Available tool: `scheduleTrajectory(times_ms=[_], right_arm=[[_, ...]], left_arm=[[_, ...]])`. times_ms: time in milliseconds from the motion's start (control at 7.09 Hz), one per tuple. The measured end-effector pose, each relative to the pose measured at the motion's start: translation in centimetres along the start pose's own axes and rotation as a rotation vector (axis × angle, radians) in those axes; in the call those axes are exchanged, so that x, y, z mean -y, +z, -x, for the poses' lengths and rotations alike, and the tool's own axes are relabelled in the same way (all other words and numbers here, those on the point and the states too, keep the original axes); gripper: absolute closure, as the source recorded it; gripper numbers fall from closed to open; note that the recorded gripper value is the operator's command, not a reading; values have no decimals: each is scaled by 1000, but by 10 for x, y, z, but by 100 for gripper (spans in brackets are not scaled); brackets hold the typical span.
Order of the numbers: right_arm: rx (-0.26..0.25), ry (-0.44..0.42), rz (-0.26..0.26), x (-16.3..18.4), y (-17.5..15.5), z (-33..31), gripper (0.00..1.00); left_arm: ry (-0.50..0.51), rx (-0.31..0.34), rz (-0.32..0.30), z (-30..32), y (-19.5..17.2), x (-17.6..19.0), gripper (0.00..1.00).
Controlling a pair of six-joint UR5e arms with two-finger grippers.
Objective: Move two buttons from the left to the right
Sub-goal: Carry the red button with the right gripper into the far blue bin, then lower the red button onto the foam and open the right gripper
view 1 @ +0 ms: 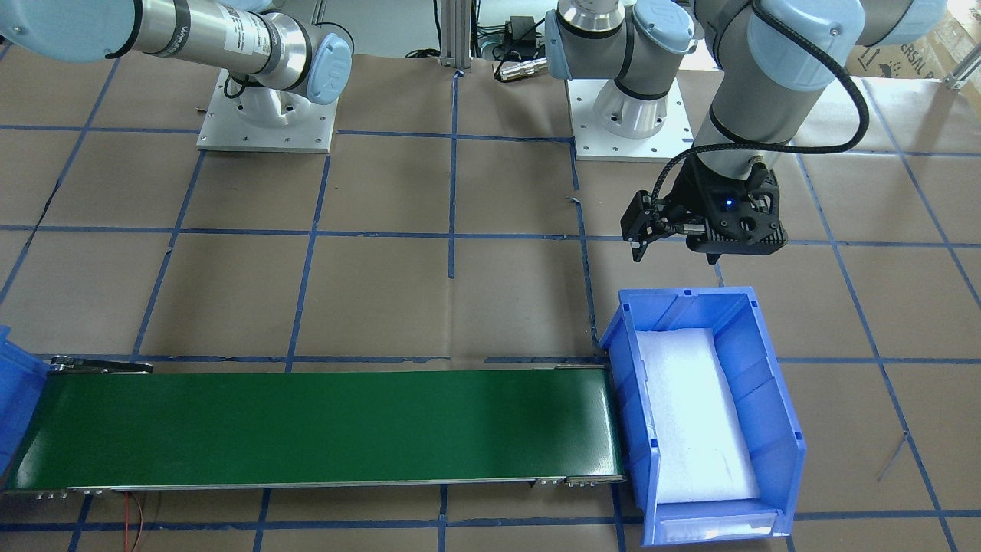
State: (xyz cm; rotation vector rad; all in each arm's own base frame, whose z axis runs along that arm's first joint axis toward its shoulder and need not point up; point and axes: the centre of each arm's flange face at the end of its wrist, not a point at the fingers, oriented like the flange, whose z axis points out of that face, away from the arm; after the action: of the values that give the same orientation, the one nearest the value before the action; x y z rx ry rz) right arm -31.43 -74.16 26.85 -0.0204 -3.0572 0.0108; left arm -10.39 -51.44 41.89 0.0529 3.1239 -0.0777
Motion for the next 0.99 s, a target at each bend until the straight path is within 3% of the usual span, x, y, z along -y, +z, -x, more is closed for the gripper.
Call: scheduleTrajectory(times_ms=[423, 706, 988], right_arm=[[0, 1, -4, 6, 25, -1, 89], [0, 2, -5, 7, 27, -1, 62], [1, 1, -4, 8, 26, 0, 53]], left_arm=[[0, 0, 2, 0, 1, -1, 0], [-1, 0, 3, 0, 1, -1, 0], [0, 0, 4, -1, 1, -1, 0]])
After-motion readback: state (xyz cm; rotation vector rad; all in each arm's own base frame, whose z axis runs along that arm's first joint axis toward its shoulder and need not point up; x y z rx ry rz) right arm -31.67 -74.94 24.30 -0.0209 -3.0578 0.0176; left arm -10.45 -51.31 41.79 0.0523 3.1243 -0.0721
